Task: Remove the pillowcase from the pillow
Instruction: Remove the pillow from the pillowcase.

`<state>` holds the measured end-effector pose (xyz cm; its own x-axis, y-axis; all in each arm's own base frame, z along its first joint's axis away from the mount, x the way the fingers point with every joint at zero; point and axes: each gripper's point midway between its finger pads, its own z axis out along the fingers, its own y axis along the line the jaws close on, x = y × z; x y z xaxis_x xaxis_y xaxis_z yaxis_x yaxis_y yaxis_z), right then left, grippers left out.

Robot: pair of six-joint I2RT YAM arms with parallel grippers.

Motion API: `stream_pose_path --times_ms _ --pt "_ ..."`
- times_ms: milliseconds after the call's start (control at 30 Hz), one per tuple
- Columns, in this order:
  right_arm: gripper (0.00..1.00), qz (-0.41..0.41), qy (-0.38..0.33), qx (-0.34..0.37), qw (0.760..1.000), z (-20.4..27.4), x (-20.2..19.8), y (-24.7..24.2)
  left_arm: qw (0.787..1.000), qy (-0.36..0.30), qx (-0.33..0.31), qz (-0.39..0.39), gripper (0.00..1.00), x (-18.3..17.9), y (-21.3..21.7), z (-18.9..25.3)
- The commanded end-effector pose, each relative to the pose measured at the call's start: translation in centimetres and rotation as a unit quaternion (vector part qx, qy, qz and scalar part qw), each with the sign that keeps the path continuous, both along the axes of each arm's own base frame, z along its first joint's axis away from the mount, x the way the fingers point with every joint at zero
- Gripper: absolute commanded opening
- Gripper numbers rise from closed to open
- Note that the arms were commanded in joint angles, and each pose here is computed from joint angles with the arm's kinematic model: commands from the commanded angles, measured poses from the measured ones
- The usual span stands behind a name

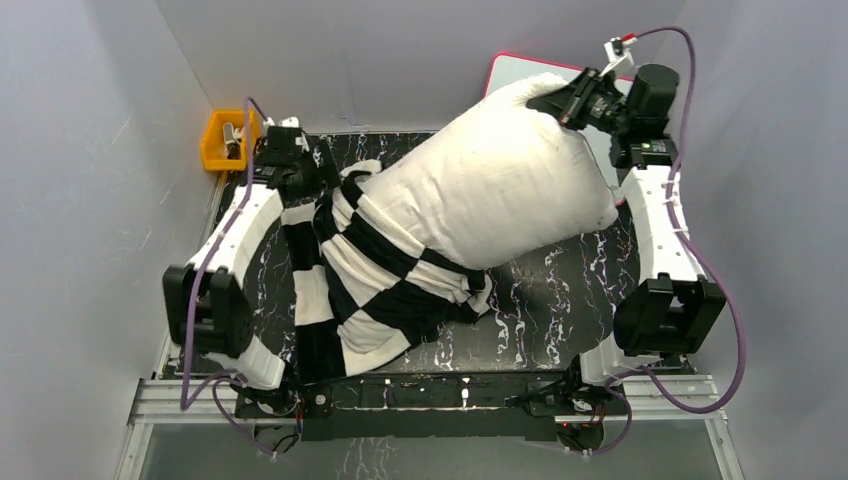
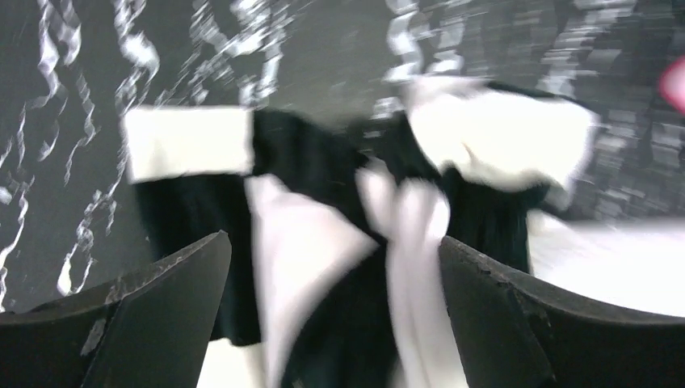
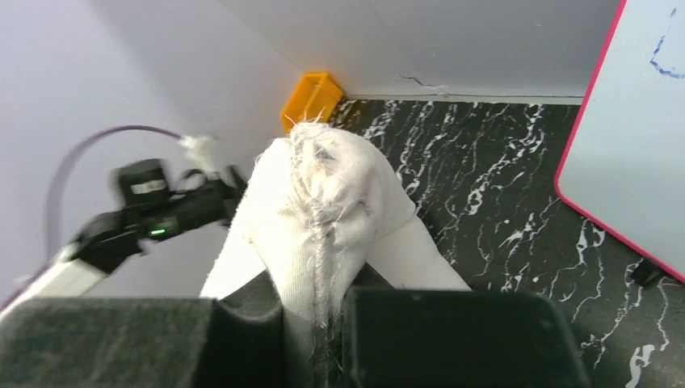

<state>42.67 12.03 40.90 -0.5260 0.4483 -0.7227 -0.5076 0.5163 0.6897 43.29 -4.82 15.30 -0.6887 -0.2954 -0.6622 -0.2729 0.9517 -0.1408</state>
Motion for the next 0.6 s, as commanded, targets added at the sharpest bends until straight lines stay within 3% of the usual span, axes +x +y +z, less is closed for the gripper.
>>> stream_pose_path --times_ms 0,133,233,300,400,500,567 --pt "0.00 -0.097 -0.098 -0.065 0.988 3.3 -0.1 3.1 0.940 -0.172 -0.109 -0.275 0.98 -4.5 -10.2 13.8" --pt "0.00 -0.191 -0.033 -0.037 0.980 0.0 1.8 3.0 0.867 -0.193 -0.139 -0.437 0.98 -13.0 -16.4 16.7" --pt "0.00 -0.233 -0.016 -0.058 0.971 -1.4 2.3 4.0 0.841 -0.186 -0.186 -0.473 0.98 -16.6 -17.3 16.5" --pt "0.00 -0.255 -0.014 -0.070 0.964 -1.7 2.4 4.5 0.840 -0.177 -0.213 -0.466 0.98 -17.5 -17.7 15.8" --pt "0.00 -0.259 -0.011 -0.073 0.963 -2.0 2.2 6.1 0.856 -0.180 -0.219 -0.432 0.98 -17.4 -18.6 14.7" --pt "0.00 -0.248 -0.008 -0.079 0.965 -2.2 2.2 7.8 0.864 -0.228 -0.147 -0.425 0.98 -17.1 -20.2 14.4" --pt "0.00 -0.234 -0.006 -0.080 0.969 -2.3 2.1 8.8 0.850 -0.272 -0.091 -0.441 0.98 -17.0 -21.3 14.3"
